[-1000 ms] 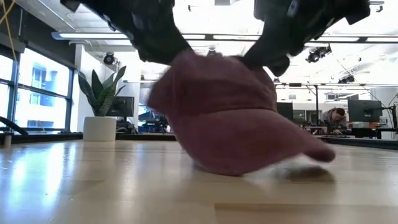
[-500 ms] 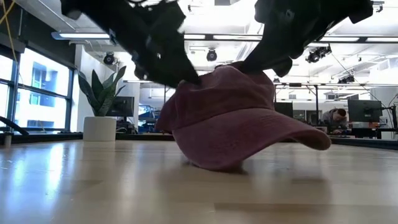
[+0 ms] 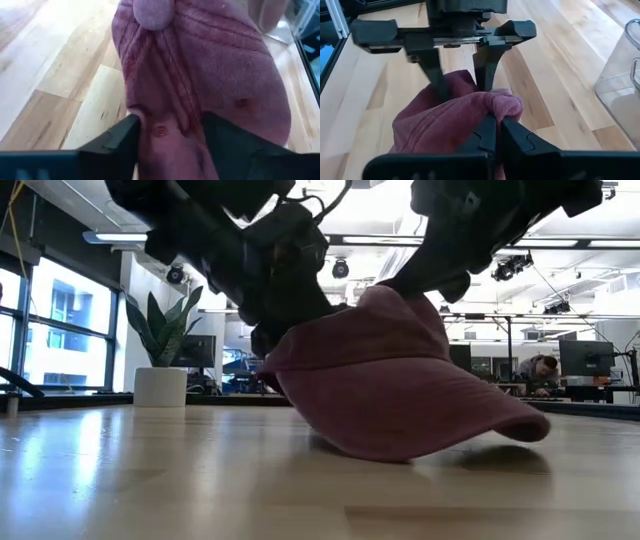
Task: Pick & Place hat
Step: Put the red cap into the bottom transparent bin
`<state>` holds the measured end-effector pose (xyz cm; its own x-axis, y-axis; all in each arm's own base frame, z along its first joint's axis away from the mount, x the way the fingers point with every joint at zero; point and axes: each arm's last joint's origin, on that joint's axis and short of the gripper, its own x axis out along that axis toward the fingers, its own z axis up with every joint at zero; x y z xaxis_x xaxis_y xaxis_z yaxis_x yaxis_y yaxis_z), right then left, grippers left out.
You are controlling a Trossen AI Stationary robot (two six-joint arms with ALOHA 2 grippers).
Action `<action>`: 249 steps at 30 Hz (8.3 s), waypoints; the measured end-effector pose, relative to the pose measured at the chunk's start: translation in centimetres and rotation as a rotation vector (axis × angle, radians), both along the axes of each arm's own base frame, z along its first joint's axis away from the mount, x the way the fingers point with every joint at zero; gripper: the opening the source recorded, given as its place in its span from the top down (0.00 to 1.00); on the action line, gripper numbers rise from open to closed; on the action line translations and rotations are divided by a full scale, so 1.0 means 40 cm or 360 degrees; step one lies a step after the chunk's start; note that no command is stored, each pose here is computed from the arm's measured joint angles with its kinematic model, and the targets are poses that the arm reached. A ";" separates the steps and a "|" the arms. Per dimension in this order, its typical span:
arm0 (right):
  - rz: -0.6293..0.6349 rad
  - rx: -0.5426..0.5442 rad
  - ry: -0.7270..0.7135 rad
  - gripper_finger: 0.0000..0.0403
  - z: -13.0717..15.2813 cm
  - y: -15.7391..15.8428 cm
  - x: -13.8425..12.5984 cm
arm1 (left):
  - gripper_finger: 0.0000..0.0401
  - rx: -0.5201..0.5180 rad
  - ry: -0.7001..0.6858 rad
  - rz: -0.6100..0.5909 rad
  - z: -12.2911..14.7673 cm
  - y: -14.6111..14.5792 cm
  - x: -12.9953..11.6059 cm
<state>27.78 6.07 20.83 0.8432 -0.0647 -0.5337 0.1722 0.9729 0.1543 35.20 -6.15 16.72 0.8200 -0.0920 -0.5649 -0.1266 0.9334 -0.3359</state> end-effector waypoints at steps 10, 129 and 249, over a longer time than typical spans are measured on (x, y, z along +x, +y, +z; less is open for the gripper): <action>0.0061 -0.0016 0.0017 0.99 0.014 0.028 -0.025 | 0.96 0.0015 -0.0003 -0.0246 0.019 -0.006 -0.011; 0.1523 0.0481 -0.0288 0.35 -0.024 0.088 0.046 | 1.00 -0.0200 -0.0374 -0.0971 0.142 -0.082 0.068; 0.0875 0.0335 -0.0339 0.92 0.026 0.101 0.027 | 0.79 -0.0656 -0.0236 -0.1071 0.160 0.041 0.066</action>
<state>28.85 10.12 21.89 0.8126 0.4973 -0.3041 -0.4009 0.8555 0.3278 37.86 -4.52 23.14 0.5783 -0.7709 -0.2671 0.4922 0.5907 -0.6394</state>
